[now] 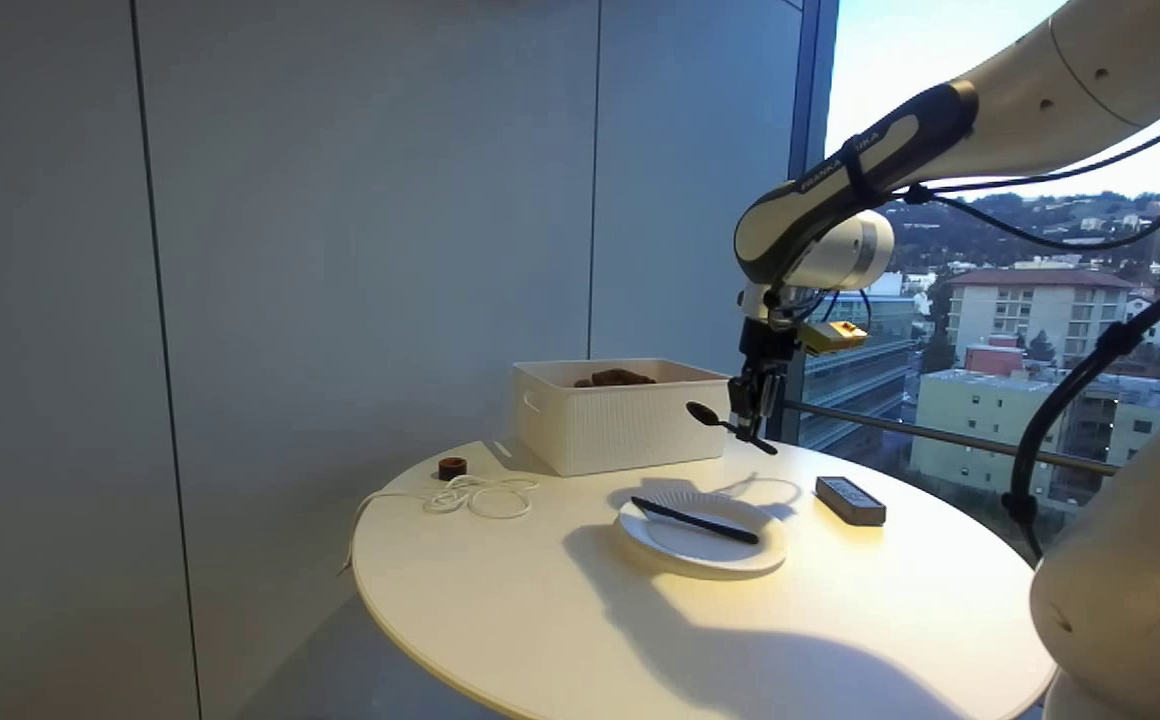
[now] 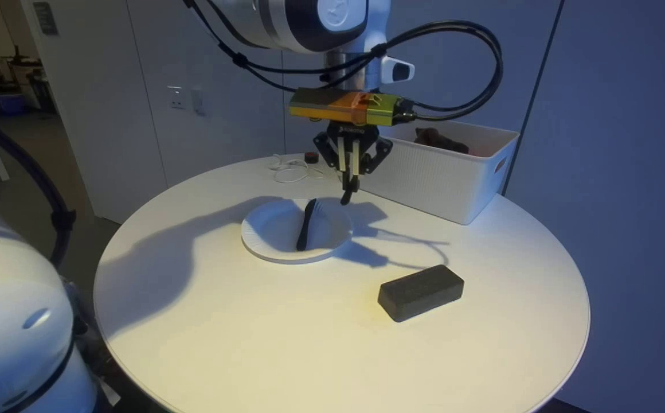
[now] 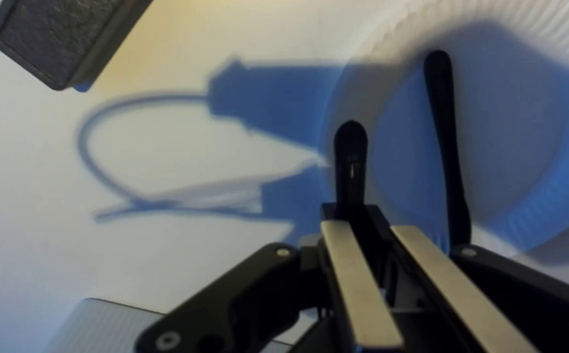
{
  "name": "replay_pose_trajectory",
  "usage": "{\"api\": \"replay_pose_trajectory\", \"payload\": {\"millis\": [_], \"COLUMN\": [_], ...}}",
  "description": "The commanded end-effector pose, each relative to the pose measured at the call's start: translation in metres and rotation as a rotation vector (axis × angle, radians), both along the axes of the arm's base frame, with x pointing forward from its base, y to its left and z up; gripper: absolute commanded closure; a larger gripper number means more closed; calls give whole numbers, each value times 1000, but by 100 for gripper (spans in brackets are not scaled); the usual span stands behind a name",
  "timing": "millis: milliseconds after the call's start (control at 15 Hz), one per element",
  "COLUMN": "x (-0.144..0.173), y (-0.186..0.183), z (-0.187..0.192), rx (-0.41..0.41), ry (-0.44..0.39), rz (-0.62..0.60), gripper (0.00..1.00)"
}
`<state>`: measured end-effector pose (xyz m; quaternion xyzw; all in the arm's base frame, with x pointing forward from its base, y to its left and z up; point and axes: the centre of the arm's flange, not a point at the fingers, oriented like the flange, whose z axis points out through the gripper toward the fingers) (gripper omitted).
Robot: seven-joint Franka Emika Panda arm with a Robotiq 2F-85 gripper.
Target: Remove the spoon from the plate, put it on the right side, remove the knife from the plate and put it on the left side
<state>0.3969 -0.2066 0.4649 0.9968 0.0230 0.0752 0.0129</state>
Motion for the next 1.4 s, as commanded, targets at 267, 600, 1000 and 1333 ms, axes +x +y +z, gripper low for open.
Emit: {"api": "replay_pose_trajectory", "payload": {"millis": [267,600,1000,1333], "x": [-1,1,8,11], "y": [-50,-55,-53,-13], "z": [-34,-63,-56,-2], "rx": [-40,-18,-26,-35], "ry": [52,140,126,71], "rz": [-270,-304,-301,-148], "gripper": [95,94,37,2]}}
